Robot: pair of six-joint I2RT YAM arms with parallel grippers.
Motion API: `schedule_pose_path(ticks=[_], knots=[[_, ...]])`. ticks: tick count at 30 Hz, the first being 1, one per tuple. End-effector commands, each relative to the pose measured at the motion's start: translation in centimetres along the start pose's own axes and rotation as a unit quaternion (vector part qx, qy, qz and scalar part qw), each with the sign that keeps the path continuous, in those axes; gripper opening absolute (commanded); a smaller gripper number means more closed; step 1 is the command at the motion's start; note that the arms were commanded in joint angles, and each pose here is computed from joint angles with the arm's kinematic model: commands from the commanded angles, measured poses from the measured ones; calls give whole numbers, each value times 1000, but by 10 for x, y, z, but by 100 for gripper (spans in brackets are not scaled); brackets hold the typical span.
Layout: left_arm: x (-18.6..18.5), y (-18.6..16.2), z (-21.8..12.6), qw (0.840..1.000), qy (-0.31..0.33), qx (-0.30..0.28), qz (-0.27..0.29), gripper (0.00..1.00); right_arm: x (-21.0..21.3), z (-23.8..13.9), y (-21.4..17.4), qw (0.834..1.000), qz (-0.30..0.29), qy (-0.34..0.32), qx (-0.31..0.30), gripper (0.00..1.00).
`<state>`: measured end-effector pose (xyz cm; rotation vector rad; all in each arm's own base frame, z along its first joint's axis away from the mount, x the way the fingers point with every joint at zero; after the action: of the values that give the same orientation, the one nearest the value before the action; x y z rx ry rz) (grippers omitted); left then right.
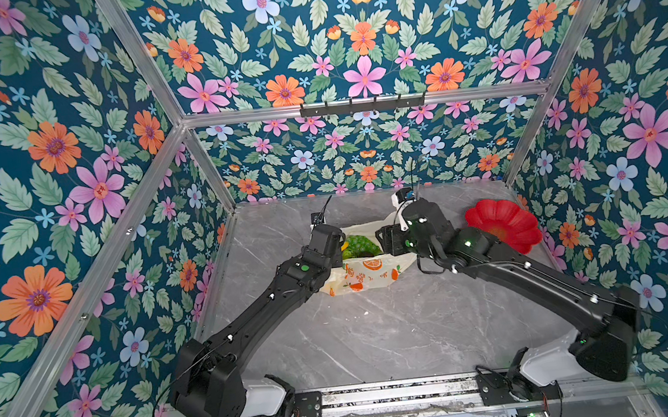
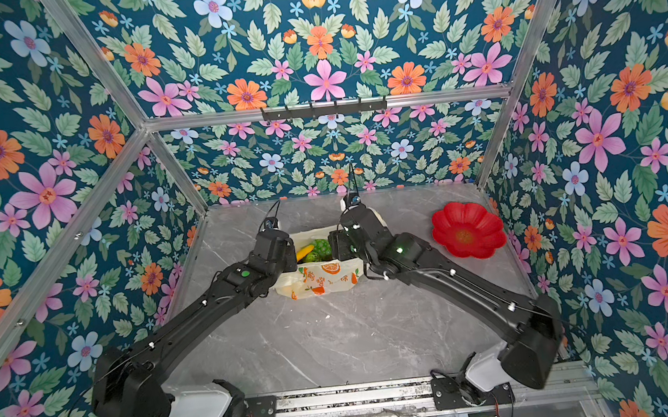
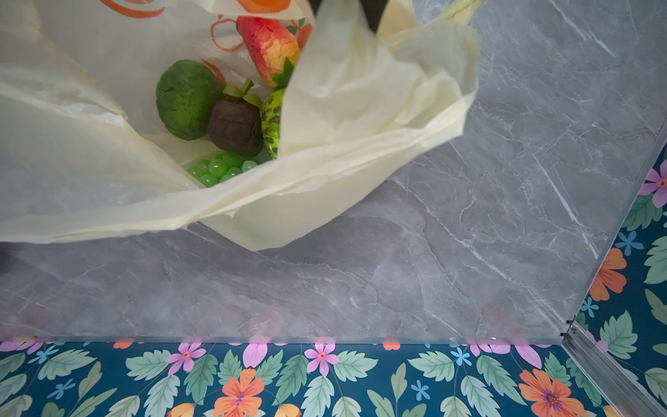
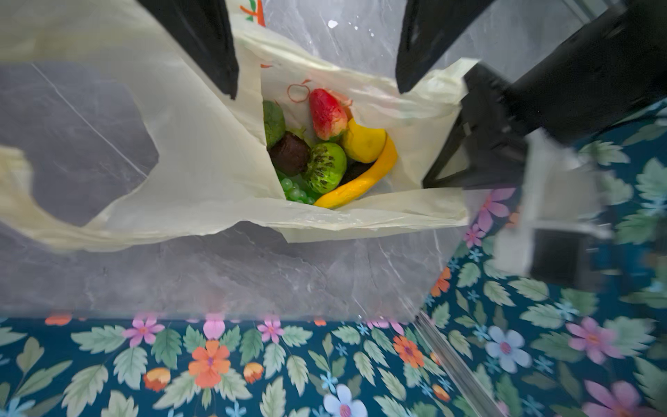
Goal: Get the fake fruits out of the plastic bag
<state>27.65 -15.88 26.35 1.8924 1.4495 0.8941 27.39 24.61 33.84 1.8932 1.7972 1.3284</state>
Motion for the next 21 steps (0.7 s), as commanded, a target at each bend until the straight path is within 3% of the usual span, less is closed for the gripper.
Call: schedule_pose_path(ticks=[1, 5, 13, 16, 21], knots=[[1, 1, -4, 1000, 6, -18, 1, 0, -19, 28, -1, 998, -8, -55, 37, 74], [3, -7, -6, 1000, 5, -22, -3, 0, -37, 68, -21, 992, -13, -96, 87, 79], [7, -37, -2, 999, 13, -23, -34, 0, -74, 86, -79, 984, 27, -119, 130, 88], [7, -47, 0, 999, 9, -21, -40, 0, -72, 75, -78, 988, 30, -102, 111, 91], [4, -50, 1, 999, -15, -21, -39, 0, -61, 88, -76, 987, 8, -106, 118, 93]])
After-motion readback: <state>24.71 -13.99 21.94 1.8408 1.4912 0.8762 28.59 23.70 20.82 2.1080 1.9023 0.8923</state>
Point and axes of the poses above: each gripper's point midway between its finger pads, its own z axis out along the fingers, its own x axis along the line the jaws close on, y = z × x, the point moved 10 cm from there along -z, back along the fingers, and after that the axes turned 13 degrees about z, right-handed, at the moved point
